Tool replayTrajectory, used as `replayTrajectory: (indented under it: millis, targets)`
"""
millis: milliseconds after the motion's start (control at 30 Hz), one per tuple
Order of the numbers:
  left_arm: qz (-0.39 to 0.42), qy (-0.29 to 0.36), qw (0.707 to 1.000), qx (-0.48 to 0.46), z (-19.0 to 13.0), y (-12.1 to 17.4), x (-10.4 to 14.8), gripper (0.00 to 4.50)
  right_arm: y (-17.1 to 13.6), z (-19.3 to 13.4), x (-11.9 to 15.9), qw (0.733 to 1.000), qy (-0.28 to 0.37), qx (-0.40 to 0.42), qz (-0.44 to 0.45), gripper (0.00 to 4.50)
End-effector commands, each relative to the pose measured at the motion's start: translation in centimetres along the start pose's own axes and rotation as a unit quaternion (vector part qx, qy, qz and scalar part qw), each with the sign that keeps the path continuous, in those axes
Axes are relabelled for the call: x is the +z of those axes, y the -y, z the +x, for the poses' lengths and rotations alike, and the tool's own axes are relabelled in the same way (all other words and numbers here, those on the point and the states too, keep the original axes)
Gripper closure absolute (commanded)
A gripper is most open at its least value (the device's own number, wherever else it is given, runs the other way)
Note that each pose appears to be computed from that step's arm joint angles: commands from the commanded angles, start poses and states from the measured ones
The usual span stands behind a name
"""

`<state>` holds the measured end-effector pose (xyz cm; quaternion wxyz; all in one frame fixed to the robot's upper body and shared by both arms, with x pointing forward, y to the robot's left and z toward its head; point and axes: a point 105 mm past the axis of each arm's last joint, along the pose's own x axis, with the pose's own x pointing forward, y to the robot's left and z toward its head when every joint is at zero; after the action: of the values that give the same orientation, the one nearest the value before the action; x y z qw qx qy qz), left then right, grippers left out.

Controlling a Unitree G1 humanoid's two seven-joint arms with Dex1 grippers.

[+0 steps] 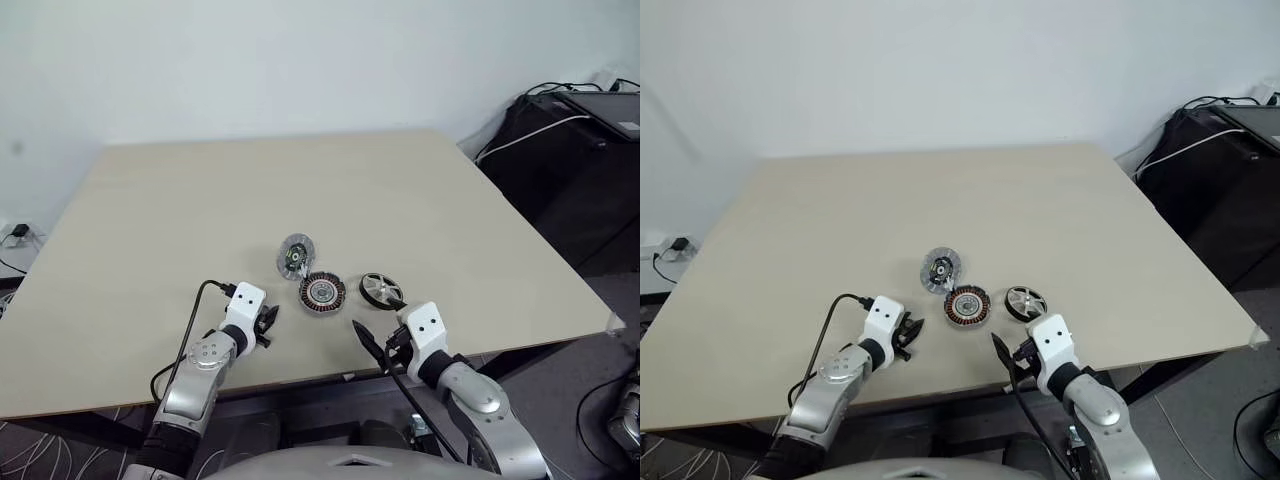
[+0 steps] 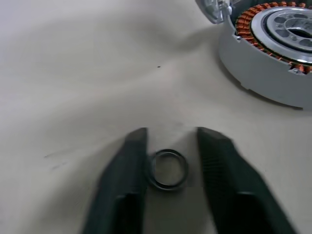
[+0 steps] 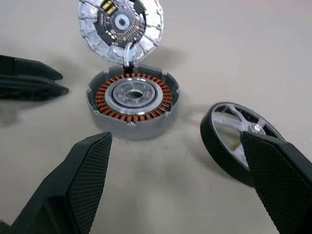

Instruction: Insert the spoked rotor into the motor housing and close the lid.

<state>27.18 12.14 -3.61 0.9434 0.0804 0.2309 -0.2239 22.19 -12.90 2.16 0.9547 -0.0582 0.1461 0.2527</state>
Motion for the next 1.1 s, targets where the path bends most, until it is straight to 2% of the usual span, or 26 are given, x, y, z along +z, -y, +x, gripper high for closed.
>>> replayTrajectory:
  millis: [33,233,333,467,667,800,933,1100]
  targets:
    - [0.005,-0.012,1.0,0.022,-0.6,-1.1,-0.5,3.81,0.4,0.1,1.1,1.0,0.024,-0.006,-0.01,0.0]
    - [-0.006,0.0,1.0,0.029,-1.2,-1.4,-0.3,3.81,0.5,0.1,0.9,1.0,0.023,-0.007,-0.011,0.0]
    - [-0.027,0.052,0.998,0.01,-1.7,-0.8,1.7,3.81,0.5,0.1,0.8,1.0,0.023,-0.007,-0.011,0.0]
    - [-0.043,0.126,0.985,-0.108,-2.8,2.4,5.2,3.81,0.6,0.1,0.6,1.0,0.021,-0.007,-0.01,0.0]
    - [-0.043,0.141,0.961,-0.234,-3.4,6.2,7.3,3.81,0.5,0.3,0.4,1.0,0.021,-0.006,-0.009,0.0]
    - [-0.015,0.133,0.967,-0.218,-2.0,6.4,7.9,3.81,0.6,0.3,0.3,1.0,0.023,-0.009,-0.007,0.0]
    - [0.042,0.114,0.984,-0.13,0.7,4.9,7.8,3.81,0.7,0.2,0.0,1.0,0.021,-0.012,-0.006,0.0]
    - [0.042,0.112,0.984,-0.132,2.2,5.7,7.9,3.81,0.7,0.2,-0.2,1.0,0.023,-0.014,-0.005,0.0]
